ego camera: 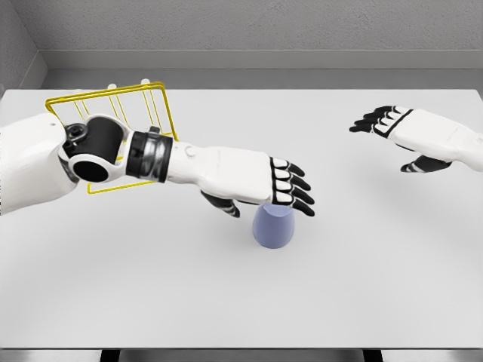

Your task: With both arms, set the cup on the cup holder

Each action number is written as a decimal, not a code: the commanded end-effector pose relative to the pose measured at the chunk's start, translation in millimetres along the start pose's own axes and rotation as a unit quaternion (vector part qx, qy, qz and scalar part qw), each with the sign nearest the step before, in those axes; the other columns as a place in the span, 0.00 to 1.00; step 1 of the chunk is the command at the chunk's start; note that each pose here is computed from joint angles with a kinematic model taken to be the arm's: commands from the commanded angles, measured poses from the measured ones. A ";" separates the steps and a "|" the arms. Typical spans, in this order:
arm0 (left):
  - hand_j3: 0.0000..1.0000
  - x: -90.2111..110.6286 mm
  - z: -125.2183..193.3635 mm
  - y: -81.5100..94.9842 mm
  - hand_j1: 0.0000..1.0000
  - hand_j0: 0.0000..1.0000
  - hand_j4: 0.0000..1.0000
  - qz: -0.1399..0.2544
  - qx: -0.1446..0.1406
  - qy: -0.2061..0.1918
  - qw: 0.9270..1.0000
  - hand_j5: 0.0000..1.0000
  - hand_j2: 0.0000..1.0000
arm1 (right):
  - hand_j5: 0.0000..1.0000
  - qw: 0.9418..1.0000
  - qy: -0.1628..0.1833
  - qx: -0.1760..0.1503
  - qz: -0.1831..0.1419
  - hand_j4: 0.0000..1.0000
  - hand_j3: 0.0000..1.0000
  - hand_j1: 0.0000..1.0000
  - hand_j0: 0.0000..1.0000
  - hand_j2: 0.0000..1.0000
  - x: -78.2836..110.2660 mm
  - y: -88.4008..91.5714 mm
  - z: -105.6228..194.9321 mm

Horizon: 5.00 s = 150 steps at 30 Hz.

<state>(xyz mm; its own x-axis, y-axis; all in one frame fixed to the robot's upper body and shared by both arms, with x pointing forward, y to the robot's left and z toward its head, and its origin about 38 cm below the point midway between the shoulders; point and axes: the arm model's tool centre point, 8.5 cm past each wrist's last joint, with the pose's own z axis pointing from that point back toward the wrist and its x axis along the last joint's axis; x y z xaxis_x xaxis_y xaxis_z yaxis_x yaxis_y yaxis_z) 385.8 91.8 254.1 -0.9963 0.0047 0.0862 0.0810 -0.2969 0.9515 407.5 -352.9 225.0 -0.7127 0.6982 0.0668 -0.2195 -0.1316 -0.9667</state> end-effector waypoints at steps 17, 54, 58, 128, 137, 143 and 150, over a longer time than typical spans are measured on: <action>1.00 -14.1 -27.2 -16.9 1.00 1.00 1.00 0.025 -0.019 -0.003 0.999 1.00 1.00 | 1.00 0.997 0.013 -0.047 -0.068 1.00 1.00 1.00 1.00 1.00 -10.0 10.0 5.7; 1.00 -35.9 -46.9 -37.6 1.00 1.00 1.00 0.068 -0.064 0.006 0.996 1.00 1.00 | 1.00 0.995 0.031 -0.057 -0.071 1.00 1.00 1.00 1.00 1.00 -16.6 9.2 19.0; 1.00 -36.6 -53.9 -37.6 1.00 1.00 1.00 0.068 -0.064 0.003 0.996 1.00 1.00 | 1.00 0.995 0.031 -0.056 -0.072 1.00 1.00 1.00 1.00 1.00 -16.3 11.2 19.2; 0.55 -47.3 19.3 1.7 0.55 0.55 0.55 0.027 -0.067 0.059 0.996 0.55 0.55 | 1.00 0.995 0.031 -0.059 -0.081 1.00 1.00 1.00 1.00 1.00 -17.6 12.5 20.2; 0.55 -48.6 44.2 11.1 0.55 0.55 0.55 0.022 -0.057 0.080 0.995 0.55 0.55 | 1.00 0.995 0.030 -0.059 -0.080 1.00 1.00 1.00 1.00 1.00 -16.9 11.9 19.9; 0.55 -45.8 62.3 18.4 0.55 0.55 0.55 0.014 -0.053 0.092 0.994 0.55 0.55 | 1.00 0.995 0.030 -0.059 -0.080 1.00 1.00 1.00 1.00 1.00 -17.3 12.2 20.0; 0.55 -44.3 81.3 26.6 0.55 0.55 0.55 0.010 -0.043 0.108 0.993 0.55 0.55 | 1.00 0.995 0.030 -0.059 -0.080 1.00 1.00 1.00 1.00 1.00 -17.3 12.2 20.0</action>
<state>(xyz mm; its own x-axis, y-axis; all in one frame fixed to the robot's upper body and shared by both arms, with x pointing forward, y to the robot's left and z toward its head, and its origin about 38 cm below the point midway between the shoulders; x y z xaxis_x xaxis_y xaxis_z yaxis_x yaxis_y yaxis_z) 435.2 156.1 294.2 -0.9806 -0.1936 0.0309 0.1055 -0.3881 0.9155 403.7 -380.3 216.3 -0.6339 0.7455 0.2059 -0.2446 0.0594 -0.9678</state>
